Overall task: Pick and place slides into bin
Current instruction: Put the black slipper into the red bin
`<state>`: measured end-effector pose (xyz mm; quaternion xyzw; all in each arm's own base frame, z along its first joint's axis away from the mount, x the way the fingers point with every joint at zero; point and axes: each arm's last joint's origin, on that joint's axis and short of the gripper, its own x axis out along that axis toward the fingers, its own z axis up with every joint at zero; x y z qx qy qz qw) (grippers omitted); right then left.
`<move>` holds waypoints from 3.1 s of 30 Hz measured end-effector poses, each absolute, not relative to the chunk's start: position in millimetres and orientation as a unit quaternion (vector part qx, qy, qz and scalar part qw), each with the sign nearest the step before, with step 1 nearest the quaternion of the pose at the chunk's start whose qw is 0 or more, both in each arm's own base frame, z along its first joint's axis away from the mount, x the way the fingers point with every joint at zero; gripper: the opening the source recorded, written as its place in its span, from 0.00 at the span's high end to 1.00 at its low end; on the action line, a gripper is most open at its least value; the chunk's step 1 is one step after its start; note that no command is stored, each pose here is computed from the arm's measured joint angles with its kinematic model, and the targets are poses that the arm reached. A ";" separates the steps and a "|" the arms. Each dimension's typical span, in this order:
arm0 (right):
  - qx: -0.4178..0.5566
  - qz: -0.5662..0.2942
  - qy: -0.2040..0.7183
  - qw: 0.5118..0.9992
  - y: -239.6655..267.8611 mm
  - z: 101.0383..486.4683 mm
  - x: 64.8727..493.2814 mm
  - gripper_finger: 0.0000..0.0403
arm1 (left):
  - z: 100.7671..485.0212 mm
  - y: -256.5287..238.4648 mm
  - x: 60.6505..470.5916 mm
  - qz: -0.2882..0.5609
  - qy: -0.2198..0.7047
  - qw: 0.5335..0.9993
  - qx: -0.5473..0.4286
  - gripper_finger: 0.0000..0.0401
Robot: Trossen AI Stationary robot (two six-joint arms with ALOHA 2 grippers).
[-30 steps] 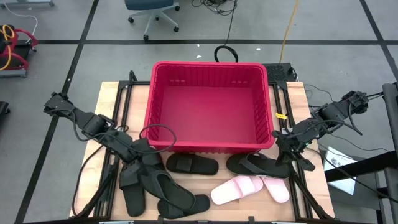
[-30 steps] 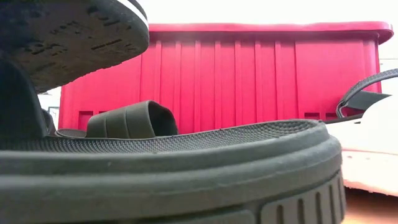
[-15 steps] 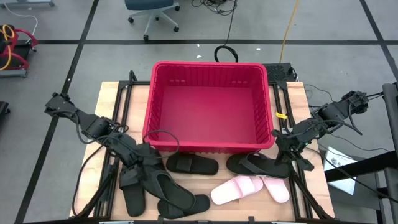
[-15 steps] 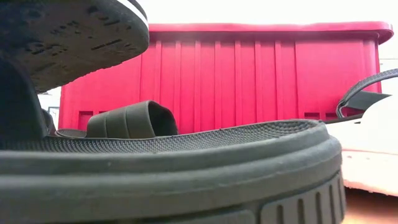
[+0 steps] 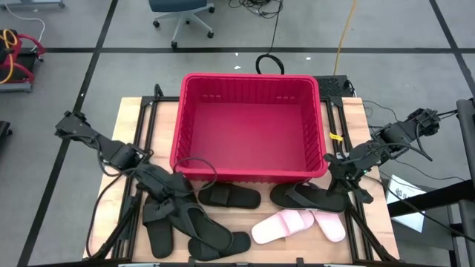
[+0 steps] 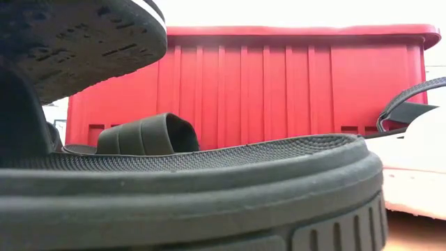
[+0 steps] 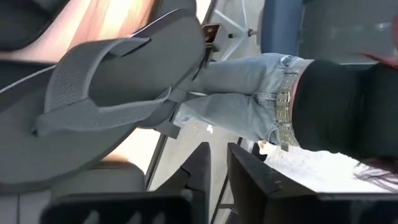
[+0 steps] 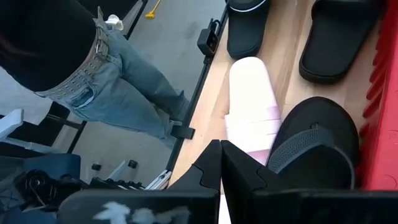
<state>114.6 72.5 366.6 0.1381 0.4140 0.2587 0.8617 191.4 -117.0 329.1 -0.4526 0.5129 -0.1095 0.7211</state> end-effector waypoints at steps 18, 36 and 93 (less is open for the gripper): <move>0.138 0.261 0.414 0.861 72.6 366.6 114.5 1.00 | 289.2 -157.5 203.9 0.007 0.576 0.679 -0.454 0.71; 0.136 0.264 0.414 0.861 72.7 366.6 114.5 1.00 | 259.2 -175.9 167.2 0.159 0.448 0.721 -0.505 0.71; 0.138 0.267 0.396 0.868 73.7 369.4 116.7 1.00 | 184.1 -190.3 134.4 0.147 0.255 0.792 -0.534 0.71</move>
